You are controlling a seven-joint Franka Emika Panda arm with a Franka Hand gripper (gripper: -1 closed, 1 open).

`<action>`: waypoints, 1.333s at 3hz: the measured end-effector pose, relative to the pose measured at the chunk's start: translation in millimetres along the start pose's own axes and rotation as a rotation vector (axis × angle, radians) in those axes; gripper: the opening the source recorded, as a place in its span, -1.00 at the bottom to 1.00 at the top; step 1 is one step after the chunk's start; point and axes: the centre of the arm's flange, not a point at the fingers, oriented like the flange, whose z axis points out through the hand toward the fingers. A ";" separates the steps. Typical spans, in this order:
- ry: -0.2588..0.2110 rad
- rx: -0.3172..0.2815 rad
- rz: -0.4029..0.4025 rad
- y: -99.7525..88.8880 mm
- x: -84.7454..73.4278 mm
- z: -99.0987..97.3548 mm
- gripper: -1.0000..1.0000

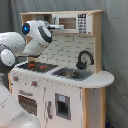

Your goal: Play with the kitchen

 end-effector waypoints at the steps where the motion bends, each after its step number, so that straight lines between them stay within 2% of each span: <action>1: 0.022 -0.044 0.008 -5.2 -3.8 -6.3 -1.00; 4: 0.059 -0.079 0.015 -15.3 -11.0 -35.2 -1.00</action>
